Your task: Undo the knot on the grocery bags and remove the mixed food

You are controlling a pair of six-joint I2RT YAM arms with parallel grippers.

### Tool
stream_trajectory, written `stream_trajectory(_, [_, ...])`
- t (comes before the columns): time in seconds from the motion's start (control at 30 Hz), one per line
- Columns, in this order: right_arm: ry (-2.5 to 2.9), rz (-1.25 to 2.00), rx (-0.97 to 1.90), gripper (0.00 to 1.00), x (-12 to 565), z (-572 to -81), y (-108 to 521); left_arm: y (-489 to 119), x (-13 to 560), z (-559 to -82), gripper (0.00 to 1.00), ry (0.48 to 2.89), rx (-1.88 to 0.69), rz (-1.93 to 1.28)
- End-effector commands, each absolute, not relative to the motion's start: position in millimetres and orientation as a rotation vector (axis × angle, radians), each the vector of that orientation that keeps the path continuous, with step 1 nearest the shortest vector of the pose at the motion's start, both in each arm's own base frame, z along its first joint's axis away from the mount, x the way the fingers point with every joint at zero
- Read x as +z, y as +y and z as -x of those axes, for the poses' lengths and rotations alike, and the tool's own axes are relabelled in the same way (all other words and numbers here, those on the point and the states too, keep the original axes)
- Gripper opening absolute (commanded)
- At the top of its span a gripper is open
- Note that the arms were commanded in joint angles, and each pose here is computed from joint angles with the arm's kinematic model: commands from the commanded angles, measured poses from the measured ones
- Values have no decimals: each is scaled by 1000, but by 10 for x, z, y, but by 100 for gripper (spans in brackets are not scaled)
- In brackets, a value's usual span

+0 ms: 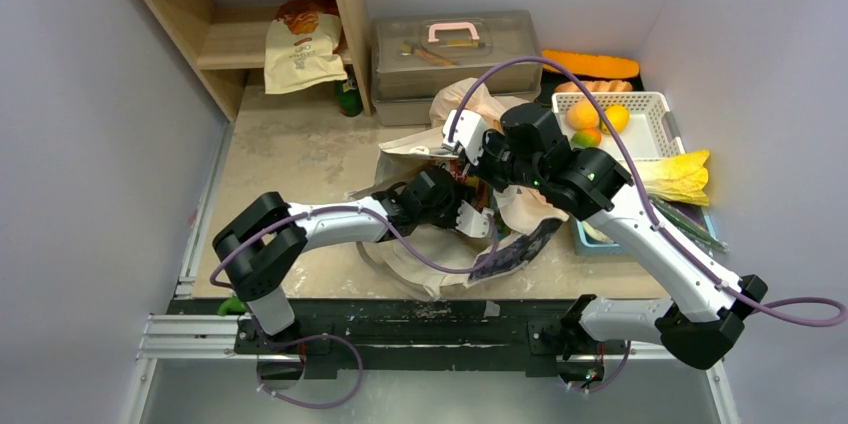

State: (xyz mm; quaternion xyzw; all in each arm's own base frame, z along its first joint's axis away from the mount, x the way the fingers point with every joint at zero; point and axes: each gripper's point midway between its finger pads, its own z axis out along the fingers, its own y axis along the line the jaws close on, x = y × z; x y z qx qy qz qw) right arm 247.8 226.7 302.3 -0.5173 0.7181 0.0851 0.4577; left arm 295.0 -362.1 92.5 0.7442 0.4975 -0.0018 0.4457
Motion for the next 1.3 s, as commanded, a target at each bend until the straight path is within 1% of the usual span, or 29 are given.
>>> stream_trajectory(0.0, [1672, 1246, 275, 0, 3330, -2467, 2399, -3751, 1103, -3073, 47, 1169, 29, -1781])
stream_trajectory(0.1, [1670, 1247, 273, 0, 3328, -2469, 2398, -3762, 1169, -3070, 26, 1176, 14, -1755])
stream_trajectory(0.2, [1664, 1246, 273, 0, 3331, -2473, 2402, -3762, 1339, -3058, 0, 1188, -17, -1718])
stream_trajectory(0.33, [1663, 1205, 225, 0, 3347, -2560, 2359, -3731, 1712, -2930, 0, 1230, -146, -1636])
stream_trajectory(0.43, [1665, 1192, 213, 0, 3349, -2581, 2345, -3595, 1939, -2780, 0, 1308, -261, -1578])
stream_trajectory(0.5, [1665, 1187, 220, 0, 3346, -2572, 2343, -3519, 1985, -2685, 0, 1317, -291, -1579])
stream_trajectory(0.6, [1664, 1183, 228, 0, 3350, -2555, 2339, -3436, 1867, -2619, 0, 1284, -265, -1640])
stream_trajectory(0.63, [1666, 1184, 227, 0, 3343, -2557, 2335, -3425, 1795, -2625, 5, 1278, -239, -1673])
stream_trajectory(0.67, [1664, 1183, 229, 0, 3349, -2549, 2333, -3414, 1699, -2656, 33, 1292, -214, -1700])
stream_trajectory(0.7, [1664, 1183, 232, 0, 3353, -2545, 2333, -3406, 1667, -2683, 50, 1301, -196, -1711])
stream_trajectory(0.73, [1664, 1185, 236, 0, 3353, -2538, 2336, -3425, 1603, -2727, 69, 1307, -180, -1719])
stream_trajectory(0.77, [1664, 1186, 236, 0, 3355, -2538, 2336, -3444, 1557, -2775, 78, 1307, -160, -1722])
stream_trajectory(0.83, [1666, 1188, 236, 0, 3354, -2540, 2339, -3497, 1466, -2849, 80, 1296, -134, -1745])
stream_trajectory(1.17, [1665, 1207, 232, 0, 3329, -2554, 2358, -3756, 1124, -3304, 81, 1175, 63, -1777])
stream_trajectory(1.27, [1667, 1212, 238, 0, 3326, -2549, 2368, -3799, 1137, -3436, 78, 1163, 110, -1754])
